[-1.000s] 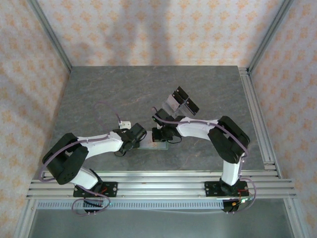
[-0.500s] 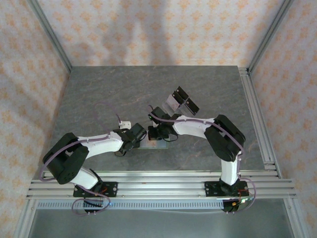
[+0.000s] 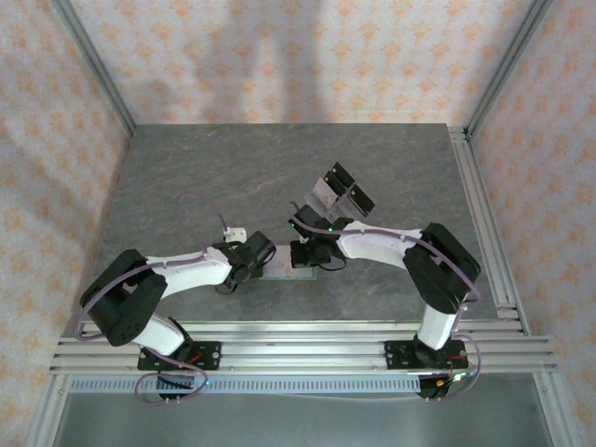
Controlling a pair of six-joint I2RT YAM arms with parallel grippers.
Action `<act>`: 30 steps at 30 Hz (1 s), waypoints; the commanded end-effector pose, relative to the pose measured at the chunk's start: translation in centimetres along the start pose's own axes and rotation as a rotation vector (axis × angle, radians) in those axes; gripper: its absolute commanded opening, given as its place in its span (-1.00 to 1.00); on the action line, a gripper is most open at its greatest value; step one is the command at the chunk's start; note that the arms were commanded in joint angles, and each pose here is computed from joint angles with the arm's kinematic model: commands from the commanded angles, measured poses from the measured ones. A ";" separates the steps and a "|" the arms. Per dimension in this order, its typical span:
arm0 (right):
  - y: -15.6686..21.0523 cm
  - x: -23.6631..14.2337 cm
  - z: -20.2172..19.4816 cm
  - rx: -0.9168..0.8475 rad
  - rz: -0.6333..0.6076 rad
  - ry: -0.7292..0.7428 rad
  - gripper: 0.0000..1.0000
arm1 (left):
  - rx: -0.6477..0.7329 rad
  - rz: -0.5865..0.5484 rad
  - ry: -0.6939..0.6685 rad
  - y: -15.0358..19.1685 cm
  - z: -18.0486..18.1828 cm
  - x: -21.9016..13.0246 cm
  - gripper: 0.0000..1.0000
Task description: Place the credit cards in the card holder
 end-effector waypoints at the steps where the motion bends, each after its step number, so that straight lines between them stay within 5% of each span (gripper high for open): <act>1: 0.6 0.9 -0.5 -0.014 0.027 0.042 -0.95 | -0.002 0.032 -0.014 0.9 0.4 1.0 0.99; 30: -2.2 2.8 2.0 -0.009 0.038 -0.082 -0.99 | -0.006 0.044 0.002 1.2 0.0 1.2 1.00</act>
Point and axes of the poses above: each hand's point on the last joint's axis, 136 mm out from that joint toward the fingers, its own x axis out along the fingers, its own z axis along the line the jaws close on, y = z × x, the point moved 6 cm from there along -x, back along the fingers, and after that the axes turned 12 degrees about -x, right-handed, at the moved point
